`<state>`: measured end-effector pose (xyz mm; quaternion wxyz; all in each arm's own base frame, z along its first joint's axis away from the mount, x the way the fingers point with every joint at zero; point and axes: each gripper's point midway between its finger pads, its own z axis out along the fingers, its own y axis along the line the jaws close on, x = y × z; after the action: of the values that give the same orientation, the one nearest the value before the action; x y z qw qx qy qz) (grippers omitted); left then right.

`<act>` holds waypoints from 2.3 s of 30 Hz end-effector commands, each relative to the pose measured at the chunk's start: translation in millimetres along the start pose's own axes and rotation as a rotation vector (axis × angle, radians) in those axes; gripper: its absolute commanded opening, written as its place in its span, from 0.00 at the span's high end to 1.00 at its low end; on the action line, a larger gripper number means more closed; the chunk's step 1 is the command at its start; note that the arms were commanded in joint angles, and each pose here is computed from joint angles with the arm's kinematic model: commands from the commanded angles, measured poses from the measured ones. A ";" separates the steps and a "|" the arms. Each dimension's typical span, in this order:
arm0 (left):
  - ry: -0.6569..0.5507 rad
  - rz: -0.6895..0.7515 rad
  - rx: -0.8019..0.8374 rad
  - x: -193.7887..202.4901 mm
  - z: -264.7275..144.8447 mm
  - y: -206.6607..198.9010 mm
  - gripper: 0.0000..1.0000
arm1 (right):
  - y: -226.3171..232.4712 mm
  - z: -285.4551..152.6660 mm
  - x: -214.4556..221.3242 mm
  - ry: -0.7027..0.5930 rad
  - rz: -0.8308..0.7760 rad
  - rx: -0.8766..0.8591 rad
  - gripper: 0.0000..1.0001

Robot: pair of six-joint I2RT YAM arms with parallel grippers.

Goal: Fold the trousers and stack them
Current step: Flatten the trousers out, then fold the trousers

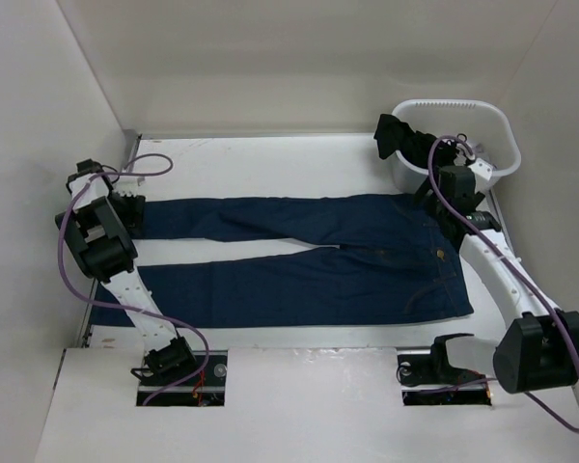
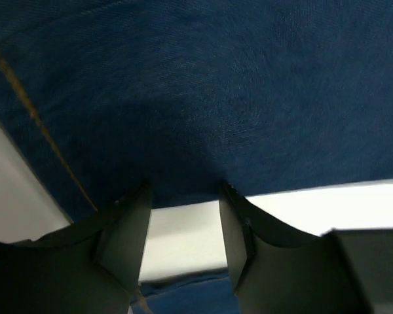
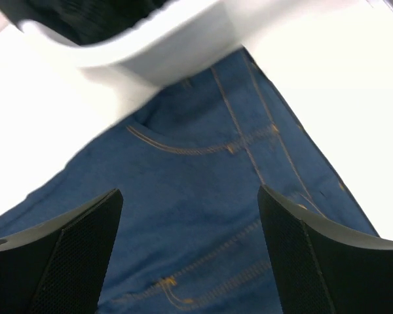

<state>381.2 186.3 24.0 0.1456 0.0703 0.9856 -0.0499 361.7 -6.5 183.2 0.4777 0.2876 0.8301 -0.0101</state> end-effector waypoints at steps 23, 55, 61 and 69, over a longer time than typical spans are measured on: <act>0.197 0.254 -0.173 62.2 -19.6 -0.7 0.81 | -27.3 73.1 166.2 0.784 -0.647 0.172 0.07; -0.058 -0.057 -0.248 7.7 -61.6 58.6 0.54 | 56.7 94.1 -14.3 0.212 -0.544 0.035 0.12; -0.067 -0.067 -0.264 9.3 -63.9 64.0 0.54 | 76.9 69.8 -23.8 0.175 -0.540 -0.023 0.14; -0.049 -0.108 -0.248 11.3 -47.9 69.2 0.52 | 57.3 42.5 63.4 0.306 -0.122 0.026 0.10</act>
<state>357.2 252.8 45.3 0.1465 0.0049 0.9881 0.0475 422.4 43.5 142.9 0.3518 0.1205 0.9258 -0.0682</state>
